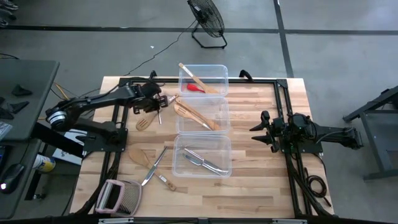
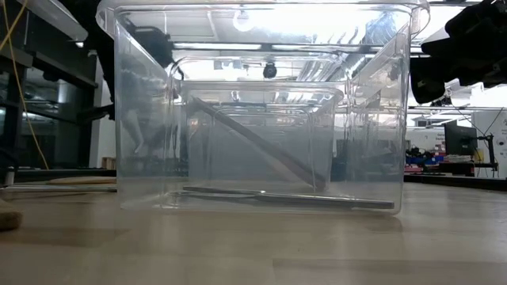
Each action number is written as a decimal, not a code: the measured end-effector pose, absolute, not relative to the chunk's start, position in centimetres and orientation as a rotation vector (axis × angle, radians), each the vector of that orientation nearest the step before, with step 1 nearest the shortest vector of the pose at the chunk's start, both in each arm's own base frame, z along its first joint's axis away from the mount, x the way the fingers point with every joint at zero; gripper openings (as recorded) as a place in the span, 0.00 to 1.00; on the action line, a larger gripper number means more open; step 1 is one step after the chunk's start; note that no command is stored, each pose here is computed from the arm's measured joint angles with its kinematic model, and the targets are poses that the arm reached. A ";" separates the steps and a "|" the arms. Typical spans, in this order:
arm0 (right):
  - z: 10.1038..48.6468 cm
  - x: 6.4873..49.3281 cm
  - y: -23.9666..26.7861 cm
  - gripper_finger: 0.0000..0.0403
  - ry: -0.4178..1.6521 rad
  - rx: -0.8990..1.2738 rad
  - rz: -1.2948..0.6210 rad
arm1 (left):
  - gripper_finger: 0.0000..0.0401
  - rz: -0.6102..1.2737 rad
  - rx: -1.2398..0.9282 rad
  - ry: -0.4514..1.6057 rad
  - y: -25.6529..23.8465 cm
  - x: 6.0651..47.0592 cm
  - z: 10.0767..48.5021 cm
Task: Pick & Place Kitchen Items
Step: Put the silver knife into the bottom transparent bin
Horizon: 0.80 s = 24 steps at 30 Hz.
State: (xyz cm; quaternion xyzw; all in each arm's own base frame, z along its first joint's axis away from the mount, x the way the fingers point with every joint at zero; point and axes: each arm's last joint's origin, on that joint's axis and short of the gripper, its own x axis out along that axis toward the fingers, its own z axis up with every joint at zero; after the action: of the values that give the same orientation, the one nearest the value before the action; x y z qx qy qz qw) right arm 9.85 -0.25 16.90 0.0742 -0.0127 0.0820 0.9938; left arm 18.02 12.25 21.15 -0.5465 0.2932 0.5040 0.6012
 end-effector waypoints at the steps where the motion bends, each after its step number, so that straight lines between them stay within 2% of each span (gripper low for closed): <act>1: 16.9 9.8 -0.3 0.41 -0.025 0.149 0.164 | 0.09 1.159 -1.253 0.671 12.2 17.9 21.4; 24: 16.9 9.8 -0.3 0.41 -0.025 0.149 0.164 | 0.09 0.876 -0.809 0.532 10.1 14.7 27.0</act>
State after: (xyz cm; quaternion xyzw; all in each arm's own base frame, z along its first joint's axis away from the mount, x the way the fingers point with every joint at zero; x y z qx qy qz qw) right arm 9.85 -0.25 16.91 0.0741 -0.0127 0.0820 0.9938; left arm 14.70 10.10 26.98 -0.3764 0.2476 0.4075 0.7943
